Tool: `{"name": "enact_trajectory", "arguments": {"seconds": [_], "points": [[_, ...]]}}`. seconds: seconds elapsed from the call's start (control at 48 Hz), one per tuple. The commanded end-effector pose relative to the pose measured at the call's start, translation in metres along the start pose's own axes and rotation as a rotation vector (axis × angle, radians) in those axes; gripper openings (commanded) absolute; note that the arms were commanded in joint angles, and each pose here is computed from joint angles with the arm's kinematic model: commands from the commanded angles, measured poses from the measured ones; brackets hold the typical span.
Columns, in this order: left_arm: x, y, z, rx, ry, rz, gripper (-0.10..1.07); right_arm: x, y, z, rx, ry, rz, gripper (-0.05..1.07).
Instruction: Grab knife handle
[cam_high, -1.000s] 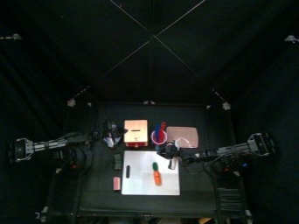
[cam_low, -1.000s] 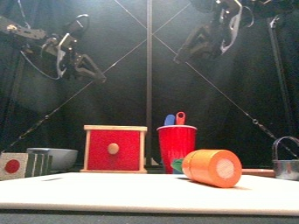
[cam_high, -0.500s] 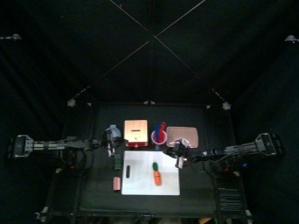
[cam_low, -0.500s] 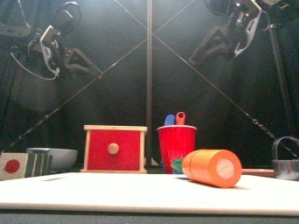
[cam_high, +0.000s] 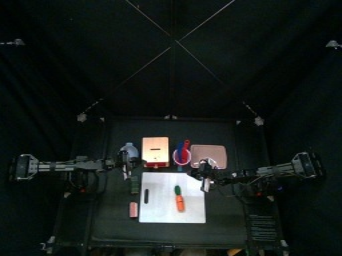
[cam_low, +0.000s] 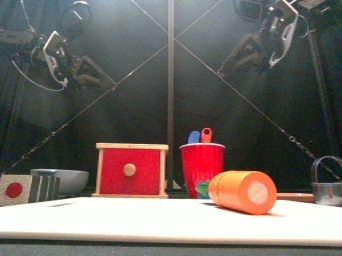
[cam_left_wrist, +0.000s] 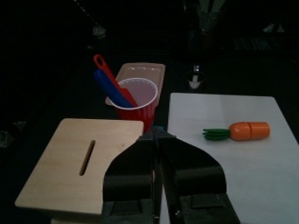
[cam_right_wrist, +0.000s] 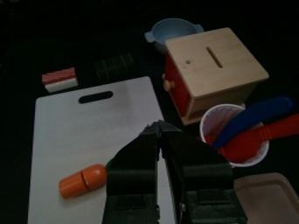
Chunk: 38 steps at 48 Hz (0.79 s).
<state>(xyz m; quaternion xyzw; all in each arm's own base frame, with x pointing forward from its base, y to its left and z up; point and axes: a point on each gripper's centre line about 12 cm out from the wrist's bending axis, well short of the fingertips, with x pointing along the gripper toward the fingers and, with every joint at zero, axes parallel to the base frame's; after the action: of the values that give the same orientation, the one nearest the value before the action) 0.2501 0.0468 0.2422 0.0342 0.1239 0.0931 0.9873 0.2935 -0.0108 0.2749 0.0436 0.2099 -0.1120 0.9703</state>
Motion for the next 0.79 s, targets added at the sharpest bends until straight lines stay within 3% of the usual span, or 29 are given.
{"name": "enact_trajectory", "arguments": {"seconds": [0.0, 0.188, 0.333, 0.604, 0.771], "points": [[0.001, 0.003, 0.011, 0.001, -0.035, 0.01, 0.41, -0.003, -0.018, 0.02, 0.111, -0.039, -0.049, 0.07], [0.001, 0.004, 0.011, -0.004, -0.037, 0.014, 0.41, -0.002, -0.075, 0.019, 0.336, -0.029, -0.214, 0.07], [0.001, 0.005, 0.012, -0.007, -0.04, 0.019, 0.41, -0.004, -0.1, 0.016, 0.442, -0.029, -0.284, 0.07], [0.001, 0.009, 0.013, -0.003, -0.043, 0.033, 0.41, -0.005, -0.1, 0.013, 0.544, -0.012, -0.287, 0.13], [0.001, 0.008, 0.012, 0.03, -0.041, 0.027, 0.41, -0.012, -0.089, 0.022, 0.574, 0.061, -0.319, 0.31]]}}
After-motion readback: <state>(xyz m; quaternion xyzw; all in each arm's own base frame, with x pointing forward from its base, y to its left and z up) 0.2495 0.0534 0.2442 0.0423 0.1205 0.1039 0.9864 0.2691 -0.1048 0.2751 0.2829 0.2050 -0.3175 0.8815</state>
